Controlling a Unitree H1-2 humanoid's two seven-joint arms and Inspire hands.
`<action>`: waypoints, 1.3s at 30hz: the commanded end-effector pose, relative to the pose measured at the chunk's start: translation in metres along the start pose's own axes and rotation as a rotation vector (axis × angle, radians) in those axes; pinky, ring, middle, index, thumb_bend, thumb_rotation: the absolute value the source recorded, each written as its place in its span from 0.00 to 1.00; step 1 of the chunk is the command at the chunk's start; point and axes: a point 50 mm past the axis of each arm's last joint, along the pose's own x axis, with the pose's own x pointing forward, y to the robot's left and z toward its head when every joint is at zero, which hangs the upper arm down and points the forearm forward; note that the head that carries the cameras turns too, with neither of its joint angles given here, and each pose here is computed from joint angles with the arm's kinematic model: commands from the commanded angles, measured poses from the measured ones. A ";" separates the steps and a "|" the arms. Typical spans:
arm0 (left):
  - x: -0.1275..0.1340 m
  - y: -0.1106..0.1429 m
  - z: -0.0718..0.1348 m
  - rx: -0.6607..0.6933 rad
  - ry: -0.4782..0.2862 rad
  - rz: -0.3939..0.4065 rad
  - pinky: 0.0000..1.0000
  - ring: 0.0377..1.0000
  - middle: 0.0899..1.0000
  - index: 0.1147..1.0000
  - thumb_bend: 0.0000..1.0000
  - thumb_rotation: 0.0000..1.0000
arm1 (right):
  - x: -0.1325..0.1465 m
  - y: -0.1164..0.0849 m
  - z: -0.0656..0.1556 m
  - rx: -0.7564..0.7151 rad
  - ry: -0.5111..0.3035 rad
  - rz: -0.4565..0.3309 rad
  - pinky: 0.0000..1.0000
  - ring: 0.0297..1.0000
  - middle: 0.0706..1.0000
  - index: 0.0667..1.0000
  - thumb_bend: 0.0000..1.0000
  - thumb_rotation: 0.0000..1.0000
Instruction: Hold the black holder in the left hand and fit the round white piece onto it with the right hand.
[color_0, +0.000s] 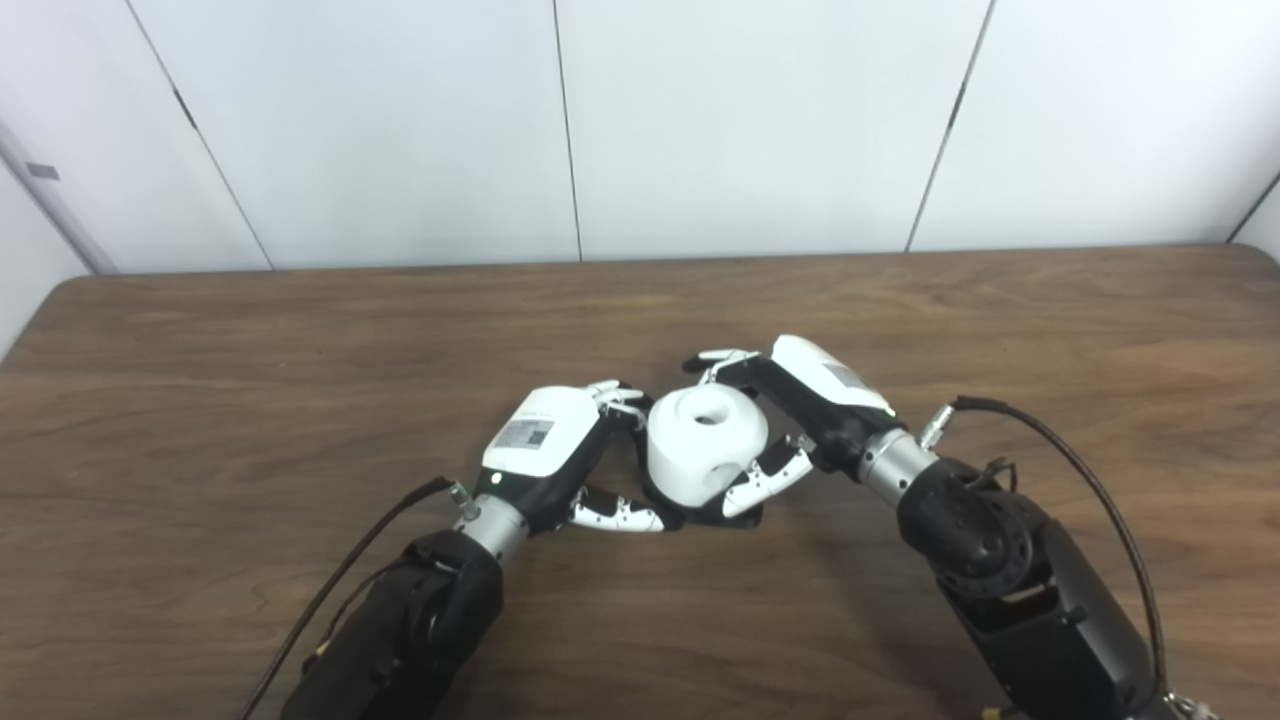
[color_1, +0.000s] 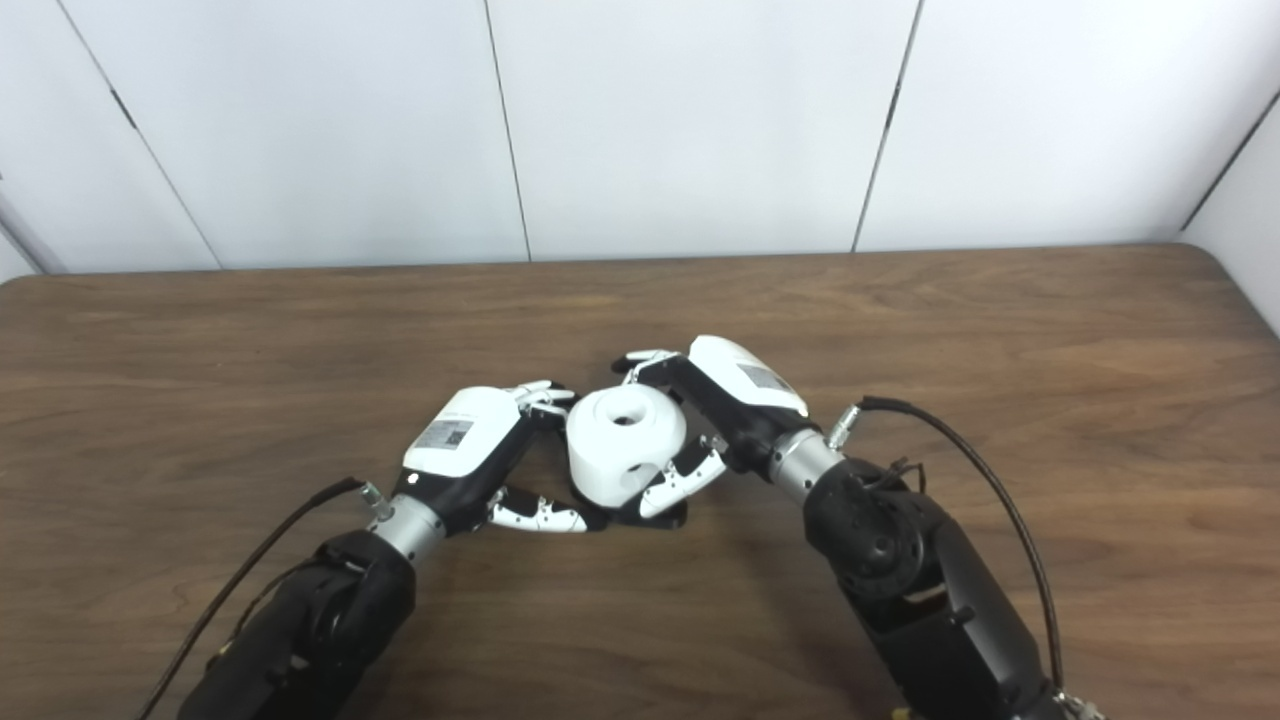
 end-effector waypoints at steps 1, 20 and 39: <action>-0.009 -0.015 -0.010 0.012 0.058 -0.099 0.82 0.88 0.81 0.42 0.52 0.05 | 0.005 -0.010 0.005 -0.018 -0.014 -0.037 0.69 0.77 0.85 1.00 0.86 0.19; 0.000 -0.014 -0.008 0.018 0.053 -0.088 0.85 0.89 0.81 0.42 0.52 0.05 | 0.007 -0.019 0.004 -0.022 -0.061 -0.044 0.68 0.79 0.85 1.00 0.90 0.18; 0.001 -0.015 -0.006 0.027 0.055 -0.089 0.84 0.89 0.81 0.42 0.52 0.05 | -0.001 -0.053 0.032 -0.100 -0.147 0.128 0.71 0.87 0.94 0.90 0.97 0.28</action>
